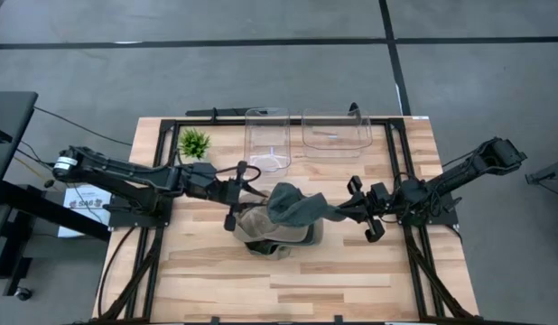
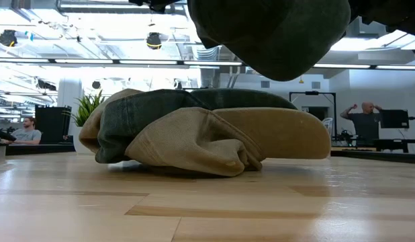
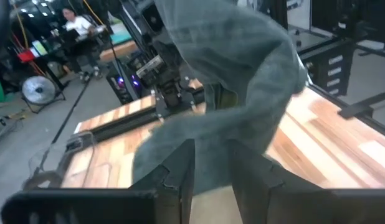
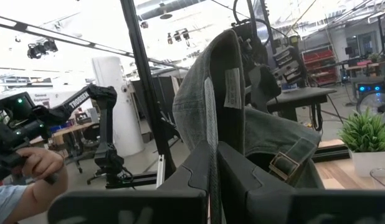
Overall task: Pick & Place hat
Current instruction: Put the black cap into the left transparent bin
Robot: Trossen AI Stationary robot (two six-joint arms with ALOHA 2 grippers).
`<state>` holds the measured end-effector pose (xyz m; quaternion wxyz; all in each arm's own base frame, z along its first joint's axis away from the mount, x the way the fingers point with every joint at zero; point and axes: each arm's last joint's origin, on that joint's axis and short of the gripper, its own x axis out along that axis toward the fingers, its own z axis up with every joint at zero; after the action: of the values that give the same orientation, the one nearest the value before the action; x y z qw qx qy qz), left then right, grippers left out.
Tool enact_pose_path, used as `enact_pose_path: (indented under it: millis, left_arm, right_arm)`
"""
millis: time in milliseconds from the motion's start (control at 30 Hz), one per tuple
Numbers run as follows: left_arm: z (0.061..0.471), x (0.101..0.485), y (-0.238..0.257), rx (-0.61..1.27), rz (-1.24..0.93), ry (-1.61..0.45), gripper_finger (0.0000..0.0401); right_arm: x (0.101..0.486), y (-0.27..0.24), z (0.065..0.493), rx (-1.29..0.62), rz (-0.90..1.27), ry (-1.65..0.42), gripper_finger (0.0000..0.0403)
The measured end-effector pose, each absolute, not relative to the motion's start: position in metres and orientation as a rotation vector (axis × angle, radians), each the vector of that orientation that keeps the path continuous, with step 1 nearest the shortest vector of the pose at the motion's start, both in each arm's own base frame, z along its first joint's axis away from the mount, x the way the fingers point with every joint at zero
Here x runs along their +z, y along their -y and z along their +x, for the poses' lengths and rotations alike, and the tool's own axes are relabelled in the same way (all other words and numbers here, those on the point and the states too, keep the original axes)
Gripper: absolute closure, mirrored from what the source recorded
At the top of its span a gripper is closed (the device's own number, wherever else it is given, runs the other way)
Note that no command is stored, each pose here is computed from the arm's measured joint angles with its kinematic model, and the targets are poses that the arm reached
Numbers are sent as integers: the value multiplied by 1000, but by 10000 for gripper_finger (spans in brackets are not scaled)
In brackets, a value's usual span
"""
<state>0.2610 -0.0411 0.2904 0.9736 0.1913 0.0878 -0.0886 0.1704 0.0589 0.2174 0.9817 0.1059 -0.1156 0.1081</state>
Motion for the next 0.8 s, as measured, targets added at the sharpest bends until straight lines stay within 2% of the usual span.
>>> enact_pose_path:
  millis: [800]
  left_arm:
    - [262,291,43,-205,383,-164,309]
  right_arm:
    - [216,-59,171,217,211,223,395]
